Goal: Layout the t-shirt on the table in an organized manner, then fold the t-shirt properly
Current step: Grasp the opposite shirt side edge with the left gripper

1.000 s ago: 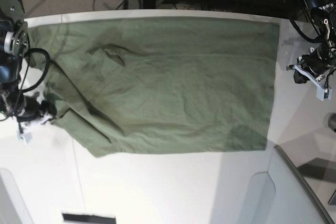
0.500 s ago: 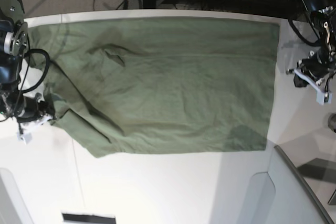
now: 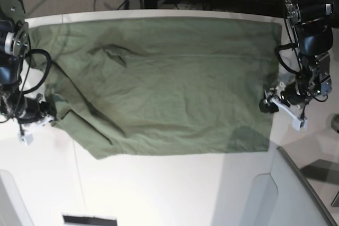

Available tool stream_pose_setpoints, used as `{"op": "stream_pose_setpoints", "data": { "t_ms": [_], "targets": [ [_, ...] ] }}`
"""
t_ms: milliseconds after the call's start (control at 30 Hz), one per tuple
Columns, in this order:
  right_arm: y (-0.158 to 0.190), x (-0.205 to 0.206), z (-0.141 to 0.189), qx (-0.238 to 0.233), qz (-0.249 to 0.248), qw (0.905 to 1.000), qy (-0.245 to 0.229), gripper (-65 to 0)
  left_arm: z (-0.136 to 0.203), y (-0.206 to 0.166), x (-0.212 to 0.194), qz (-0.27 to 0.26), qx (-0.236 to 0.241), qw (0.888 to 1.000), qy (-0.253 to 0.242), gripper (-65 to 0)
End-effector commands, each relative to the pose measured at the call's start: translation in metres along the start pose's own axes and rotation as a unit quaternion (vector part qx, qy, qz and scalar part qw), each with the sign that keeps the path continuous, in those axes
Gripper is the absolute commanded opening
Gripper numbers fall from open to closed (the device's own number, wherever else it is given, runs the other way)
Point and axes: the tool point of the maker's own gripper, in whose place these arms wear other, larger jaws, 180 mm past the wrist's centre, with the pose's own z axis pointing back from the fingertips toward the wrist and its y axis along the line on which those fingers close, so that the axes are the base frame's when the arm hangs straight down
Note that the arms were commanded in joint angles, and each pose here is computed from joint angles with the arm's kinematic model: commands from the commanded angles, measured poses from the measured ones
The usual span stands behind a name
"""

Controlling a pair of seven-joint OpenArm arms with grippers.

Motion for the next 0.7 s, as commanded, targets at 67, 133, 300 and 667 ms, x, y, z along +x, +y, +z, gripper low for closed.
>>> {"op": "stream_pose_setpoints", "data": {
  "t_ms": [67, 133, 300, 667],
  "targets": [
    [-0.004, 0.029, 0.010, -0.002, 0.004, 0.9994, -0.033, -65.0, 0.001, 0.006, 0.004, 0.013, 0.000, 1.000, -0.015, -32.9],
    [-0.004, 0.029, 0.010, -0.002, 0.004, 0.9994, -0.033, -65.0, 0.001, 0.008, -0.005, 0.015, 0.001, 1.000, -0.010, -38.8],
    [-0.003, 0.028, 0.009, -0.001, 0.006, 0.9995, -0.032, -65.0, 0.005, 0.002, -0.019, 0.001, -0.002, 1.000, -0.007, -58.3],
    [-0.002, 0.027, 0.009, 0.000, 0.006, 0.9995, -0.031, -65.0, 0.029, -0.006, -0.027, -0.063, 0.001, 0.998, -0.002, -65.0]
  ]
}}
